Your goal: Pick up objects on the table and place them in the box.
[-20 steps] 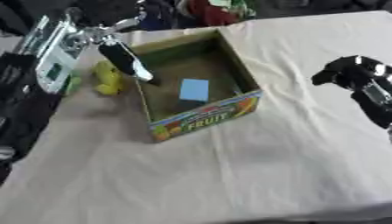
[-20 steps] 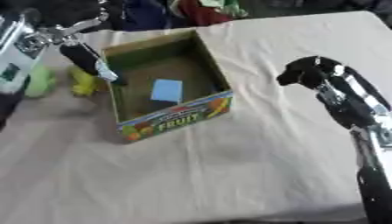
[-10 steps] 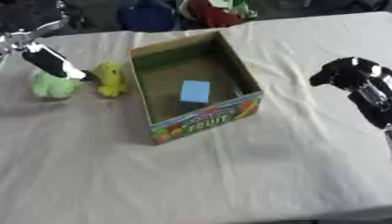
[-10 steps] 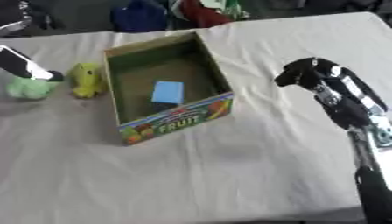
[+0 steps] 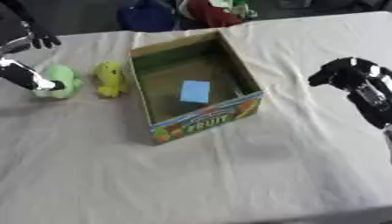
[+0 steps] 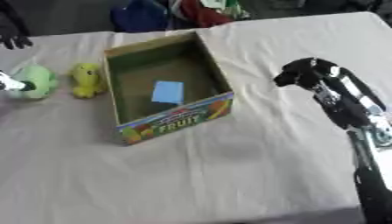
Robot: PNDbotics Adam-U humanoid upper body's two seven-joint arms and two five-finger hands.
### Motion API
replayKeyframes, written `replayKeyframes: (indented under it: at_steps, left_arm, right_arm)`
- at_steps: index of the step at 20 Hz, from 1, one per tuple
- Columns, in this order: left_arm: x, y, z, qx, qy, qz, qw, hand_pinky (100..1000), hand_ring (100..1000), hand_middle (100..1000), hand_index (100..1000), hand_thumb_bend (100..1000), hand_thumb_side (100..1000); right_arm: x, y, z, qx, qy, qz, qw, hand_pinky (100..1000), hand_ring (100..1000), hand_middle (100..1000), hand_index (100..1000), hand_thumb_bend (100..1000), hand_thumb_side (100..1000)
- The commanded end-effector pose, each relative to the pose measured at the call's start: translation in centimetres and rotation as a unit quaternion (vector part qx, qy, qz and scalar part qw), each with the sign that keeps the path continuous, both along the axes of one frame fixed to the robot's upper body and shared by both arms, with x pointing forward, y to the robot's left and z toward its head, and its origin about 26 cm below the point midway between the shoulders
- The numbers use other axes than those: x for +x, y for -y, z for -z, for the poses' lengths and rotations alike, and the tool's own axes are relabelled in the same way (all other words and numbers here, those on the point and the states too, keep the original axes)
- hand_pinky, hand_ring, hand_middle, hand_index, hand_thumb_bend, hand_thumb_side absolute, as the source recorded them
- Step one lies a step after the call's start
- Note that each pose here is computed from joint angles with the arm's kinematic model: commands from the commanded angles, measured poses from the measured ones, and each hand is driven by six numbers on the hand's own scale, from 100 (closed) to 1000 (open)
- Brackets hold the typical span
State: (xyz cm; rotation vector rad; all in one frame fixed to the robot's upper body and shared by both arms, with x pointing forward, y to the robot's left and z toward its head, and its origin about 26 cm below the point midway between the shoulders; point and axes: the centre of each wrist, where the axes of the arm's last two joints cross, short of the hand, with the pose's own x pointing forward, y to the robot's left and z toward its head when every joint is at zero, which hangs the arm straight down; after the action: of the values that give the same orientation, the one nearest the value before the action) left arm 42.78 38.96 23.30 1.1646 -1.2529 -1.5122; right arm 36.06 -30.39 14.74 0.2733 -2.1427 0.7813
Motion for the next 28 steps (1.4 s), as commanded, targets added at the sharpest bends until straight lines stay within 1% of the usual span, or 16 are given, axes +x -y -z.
replayKeyframes:
  at_steps: [1, 6, 11, 18, 22, 24, 26, 28]
  left_arm:
    - [0.0, -1.2, -1.4, 0.008, 0.024, -0.023, 0.999, 757, 696, 678, 838, 641, 386]
    - [0.6, -1.6, -0.4, 0.011, 0.022, -0.040, 0.999, 757, 699, 685, 842, 665, 414]
    - [1.2, -1.7, 0.7, 0.010, 0.006, -0.052, 0.999, 757, 700, 688, 844, 644, 409]
    - [1.6, -1.8, 2.6, 0.010, 0.002, -0.070, 0.997, 746, 687, 674, 835, 597, 360]
    - [1.7, -1.9, 3.6, 0.015, -0.007, -0.078, 0.997, 730, 668, 655, 827, 547, 308]
    - [1.7, -1.9, 4.0, 0.018, -0.011, -0.080, 0.997, 701, 636, 622, 813, 487, 257]
    - [1.7, -1.9, 4.2, 0.020, -0.008, -0.080, 0.997, 650, 581, 563, 780, 389, 173]
    - [1.7, -1.9, 4.0, 0.020, 0.002, -0.076, 0.997, 625, 552, 528, 757, 343, 142]
  right_arm:
    - [-0.1, 0.8, -0.9, -0.013, 0.010, 0.009, 1.000, 733, 714, 620, 744, 100, 659]
    - [-0.1, 0.8, -0.8, -0.014, 0.009, 0.008, 1.000, 733, 714, 620, 744, 100, 659]
    - [-0.1, 0.8, -0.7, -0.014, 0.008, 0.008, 1.000, 734, 715, 620, 744, 100, 660]
    - [-0.1, 0.7, -0.6, -0.013, 0.008, 0.008, 1.000, 734, 715, 619, 744, 100, 661]
    - [-0.1, 0.7, -0.6, -0.013, 0.008, 0.008, 1.000, 734, 715, 619, 744, 100, 661]
    - [-0.1, 0.7, -0.6, -0.013, 0.008, 0.008, 1.000, 734, 715, 619, 744, 100, 661]
    - [-0.1, 0.7, -0.6, -0.013, 0.008, 0.007, 1.000, 734, 715, 618, 744, 100, 660]
    - [-0.1, 0.7, -0.6, -0.012, 0.009, 0.008, 1.000, 734, 715, 618, 744, 100, 659]
